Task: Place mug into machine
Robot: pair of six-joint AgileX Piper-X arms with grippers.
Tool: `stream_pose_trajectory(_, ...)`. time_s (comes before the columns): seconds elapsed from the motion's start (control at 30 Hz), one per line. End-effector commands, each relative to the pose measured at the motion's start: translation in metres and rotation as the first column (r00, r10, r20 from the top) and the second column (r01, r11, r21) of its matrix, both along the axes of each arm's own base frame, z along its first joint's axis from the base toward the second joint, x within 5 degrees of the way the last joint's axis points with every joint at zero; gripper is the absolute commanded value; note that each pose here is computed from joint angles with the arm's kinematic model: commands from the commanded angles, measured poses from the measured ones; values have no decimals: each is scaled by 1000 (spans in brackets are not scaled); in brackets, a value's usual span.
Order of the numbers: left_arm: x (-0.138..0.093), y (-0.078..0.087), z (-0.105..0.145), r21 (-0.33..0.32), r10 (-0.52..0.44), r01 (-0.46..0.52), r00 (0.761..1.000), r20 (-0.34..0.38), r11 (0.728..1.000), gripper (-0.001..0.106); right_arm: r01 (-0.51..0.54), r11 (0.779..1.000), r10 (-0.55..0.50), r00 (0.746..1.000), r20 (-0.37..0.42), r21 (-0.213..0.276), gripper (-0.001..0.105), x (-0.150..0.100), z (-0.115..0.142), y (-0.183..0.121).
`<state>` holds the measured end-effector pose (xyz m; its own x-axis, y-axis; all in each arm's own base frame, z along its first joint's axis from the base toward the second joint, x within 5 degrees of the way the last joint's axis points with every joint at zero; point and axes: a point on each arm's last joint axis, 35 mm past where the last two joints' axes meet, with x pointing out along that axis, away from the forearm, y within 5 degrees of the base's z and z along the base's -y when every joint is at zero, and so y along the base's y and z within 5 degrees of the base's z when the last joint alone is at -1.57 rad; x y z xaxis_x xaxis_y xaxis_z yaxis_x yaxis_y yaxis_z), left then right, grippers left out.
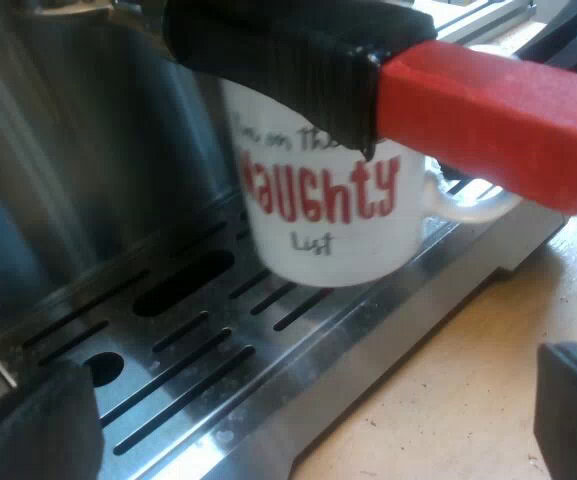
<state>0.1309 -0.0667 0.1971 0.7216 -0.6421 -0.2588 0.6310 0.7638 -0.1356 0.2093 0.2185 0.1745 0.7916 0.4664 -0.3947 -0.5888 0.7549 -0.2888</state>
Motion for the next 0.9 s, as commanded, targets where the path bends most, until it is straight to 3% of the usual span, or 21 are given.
stream_pose_trajectory(0.03,1,-1,4,-8,4,-3,1000,21,1000,89,0,997,-5,998,70,72,0,6,14,6)
stream_pose_trajectory(0.43,1,-1,4,-8,4,-3,1000,21,1000,89,1,999,-4,999,48,47,1,12,-1,12)
stream_pose_trajectory(0.57,1,-1,4,-8,4,-3,1000,21,1000,89,4,999,-5,999,45,43,16,12,-2,12)
stream_pose_trajectory(0.63,1,-1,4,-8,4,-3,1000,21,1000,89,3,999,-5,999,45,43,28,12,-2,12)
stream_pose_trajectory(0.7,1,-1,4,-8,4,-3,1000,21,1000,89,0,999,-2,999,45,43,57,11,-2,13)
stream_pose_trajectory(0.77,1,-1,4,-10,4,-4,1000,19,1000,89,-5,999,2,999,54,54,65,9,2,14)
stream_pose_trajectory(0.9,0,-1,3,-19,8,-8,1000,8,1000,89,-1,999,-1,998,57,44,66,3,7,16)
